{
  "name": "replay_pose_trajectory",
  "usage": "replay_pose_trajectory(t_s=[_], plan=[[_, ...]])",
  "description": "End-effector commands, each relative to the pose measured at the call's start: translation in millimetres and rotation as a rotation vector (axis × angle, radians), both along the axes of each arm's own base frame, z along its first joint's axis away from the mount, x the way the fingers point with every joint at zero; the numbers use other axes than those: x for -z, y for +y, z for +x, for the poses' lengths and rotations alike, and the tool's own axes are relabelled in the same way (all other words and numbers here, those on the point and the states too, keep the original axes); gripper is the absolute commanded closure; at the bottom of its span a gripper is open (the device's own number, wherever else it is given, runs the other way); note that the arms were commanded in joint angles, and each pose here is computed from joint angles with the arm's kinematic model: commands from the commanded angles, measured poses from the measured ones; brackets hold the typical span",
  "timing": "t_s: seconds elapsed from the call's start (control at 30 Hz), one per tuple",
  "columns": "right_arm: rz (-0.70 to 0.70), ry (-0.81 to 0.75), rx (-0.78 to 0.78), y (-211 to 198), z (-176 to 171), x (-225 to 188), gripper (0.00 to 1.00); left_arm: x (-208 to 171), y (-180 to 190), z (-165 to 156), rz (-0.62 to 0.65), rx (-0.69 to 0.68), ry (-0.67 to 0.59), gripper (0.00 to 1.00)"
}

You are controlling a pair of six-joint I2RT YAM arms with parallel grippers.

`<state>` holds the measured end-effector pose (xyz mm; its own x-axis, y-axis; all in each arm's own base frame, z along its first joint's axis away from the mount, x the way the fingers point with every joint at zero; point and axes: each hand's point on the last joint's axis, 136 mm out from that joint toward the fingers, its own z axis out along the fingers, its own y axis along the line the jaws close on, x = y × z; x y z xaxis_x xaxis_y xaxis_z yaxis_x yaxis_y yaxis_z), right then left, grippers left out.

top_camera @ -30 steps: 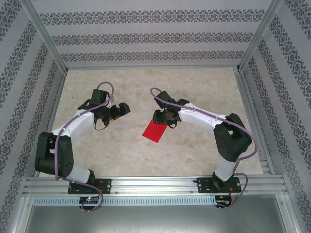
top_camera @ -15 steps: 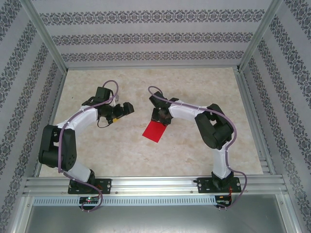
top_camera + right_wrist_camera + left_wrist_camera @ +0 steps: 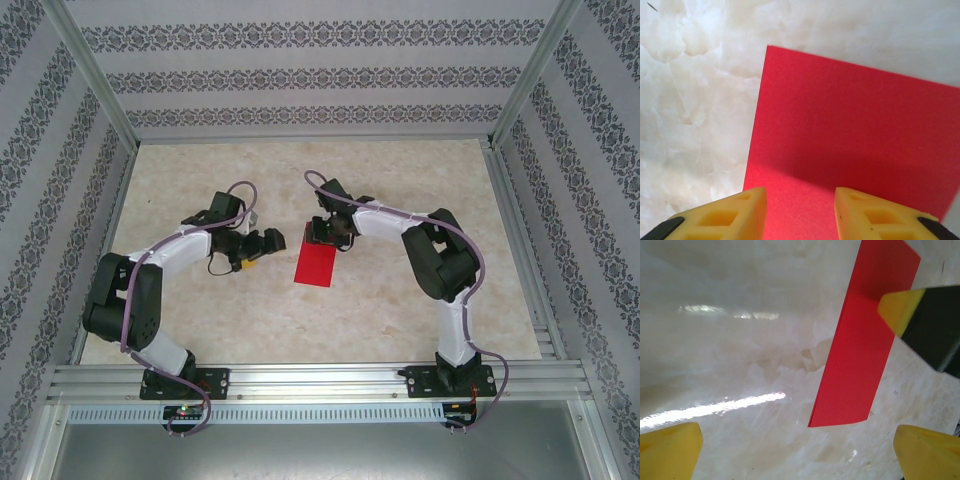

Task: Fold a paper plane with a square sheet of paper (pick it up from the middle)
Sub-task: Fold the triangle a second time at the center of the table.

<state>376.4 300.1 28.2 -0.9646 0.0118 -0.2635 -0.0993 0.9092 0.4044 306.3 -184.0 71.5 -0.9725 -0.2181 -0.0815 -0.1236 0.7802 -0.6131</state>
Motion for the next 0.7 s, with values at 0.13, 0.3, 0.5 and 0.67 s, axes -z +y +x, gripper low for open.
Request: replay_pose_trajectory(t_s=[0.13, 0.3, 0.5, 0.67], plan=[[-0.098, -0.047, 0.097, -22.1, 22.1, -7.5, 0.61, -0.8, -30.3, -13.6, -0.020, 0.032, 0.007, 0.03], [-0.128, -0.002, 0.074, -20.6, 21.8, 9.2, 0.61, 2.9, -45.7, -19.7, -0.028, 0.048, 0.031, 0.05], [-0.131, 0.069, 0.067, -26.6, -1.8, 26.8, 0.61, 8.1, -55.8, -28.8, -0.026, 0.060, 0.067, 0.08], [-0.112, 0.106, 0.083, -34.4, -21.0, 32.8, 0.61, 16.0, -64.8, -43.6, -0.021, 0.089, 0.108, 0.10]])
